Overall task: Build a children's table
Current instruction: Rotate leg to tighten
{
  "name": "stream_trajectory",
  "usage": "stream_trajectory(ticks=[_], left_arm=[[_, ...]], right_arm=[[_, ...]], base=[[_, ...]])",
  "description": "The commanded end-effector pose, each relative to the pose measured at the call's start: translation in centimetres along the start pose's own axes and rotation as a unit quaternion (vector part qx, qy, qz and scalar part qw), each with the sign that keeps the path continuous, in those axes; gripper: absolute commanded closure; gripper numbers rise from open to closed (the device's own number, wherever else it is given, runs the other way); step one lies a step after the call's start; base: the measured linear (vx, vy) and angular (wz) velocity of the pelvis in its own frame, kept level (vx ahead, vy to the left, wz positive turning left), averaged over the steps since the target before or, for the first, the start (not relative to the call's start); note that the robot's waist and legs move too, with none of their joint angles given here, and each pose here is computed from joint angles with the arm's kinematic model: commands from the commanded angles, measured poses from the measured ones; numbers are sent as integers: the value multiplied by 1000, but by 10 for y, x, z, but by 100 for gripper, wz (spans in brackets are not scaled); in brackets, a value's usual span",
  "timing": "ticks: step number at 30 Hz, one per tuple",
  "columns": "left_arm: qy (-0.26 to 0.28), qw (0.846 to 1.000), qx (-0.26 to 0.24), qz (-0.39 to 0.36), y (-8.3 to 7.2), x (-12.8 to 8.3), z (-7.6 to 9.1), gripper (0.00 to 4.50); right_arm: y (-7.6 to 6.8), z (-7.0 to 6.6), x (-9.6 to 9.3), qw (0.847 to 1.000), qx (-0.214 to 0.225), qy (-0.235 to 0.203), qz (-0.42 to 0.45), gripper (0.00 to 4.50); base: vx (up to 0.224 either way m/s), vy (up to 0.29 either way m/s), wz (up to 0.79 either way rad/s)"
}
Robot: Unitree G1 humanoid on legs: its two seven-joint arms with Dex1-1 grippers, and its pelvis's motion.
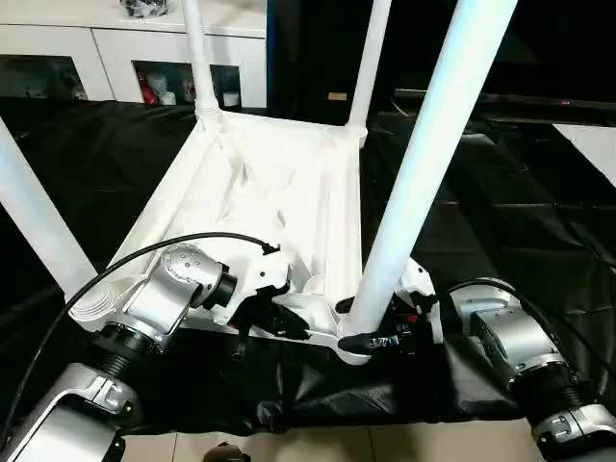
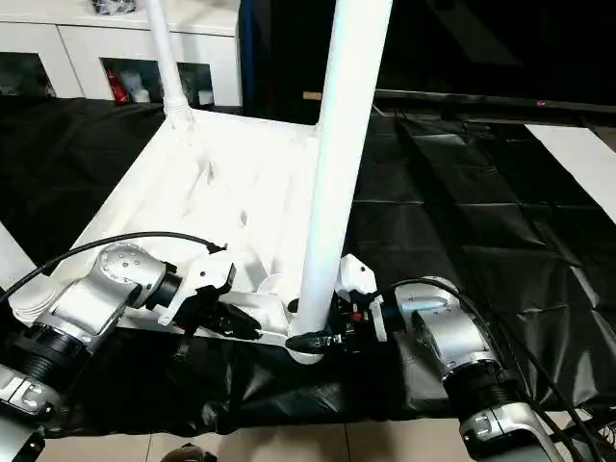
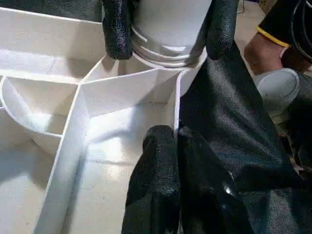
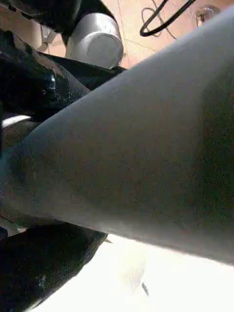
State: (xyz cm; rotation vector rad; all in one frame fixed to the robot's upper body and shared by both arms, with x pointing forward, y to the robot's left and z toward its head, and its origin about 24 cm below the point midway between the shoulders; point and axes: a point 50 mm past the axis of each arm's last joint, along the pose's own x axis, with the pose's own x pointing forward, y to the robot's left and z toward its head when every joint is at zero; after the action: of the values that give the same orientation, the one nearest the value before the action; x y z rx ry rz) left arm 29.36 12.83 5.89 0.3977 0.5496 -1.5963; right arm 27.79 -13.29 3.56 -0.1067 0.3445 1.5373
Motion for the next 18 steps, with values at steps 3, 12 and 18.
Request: stream_trajectory(ticks=[3, 12, 18], left_arm=[[-33, 997, -2, 69, 10, 8, 12, 450], [-49, 980, -37, 189, 19, 28, 26, 450], [-67, 977, -49, 194, 11, 49, 40, 450]], right_arm=[[-5, 1, 22, 998, 12, -34, -58, 194], [-31, -6, 54, 944, 101, -66, -308, 196], [-35, -7, 61, 921, 101, -50, -373, 198]], base=[[0, 0, 0], [0, 0, 0], [0, 0, 0]])
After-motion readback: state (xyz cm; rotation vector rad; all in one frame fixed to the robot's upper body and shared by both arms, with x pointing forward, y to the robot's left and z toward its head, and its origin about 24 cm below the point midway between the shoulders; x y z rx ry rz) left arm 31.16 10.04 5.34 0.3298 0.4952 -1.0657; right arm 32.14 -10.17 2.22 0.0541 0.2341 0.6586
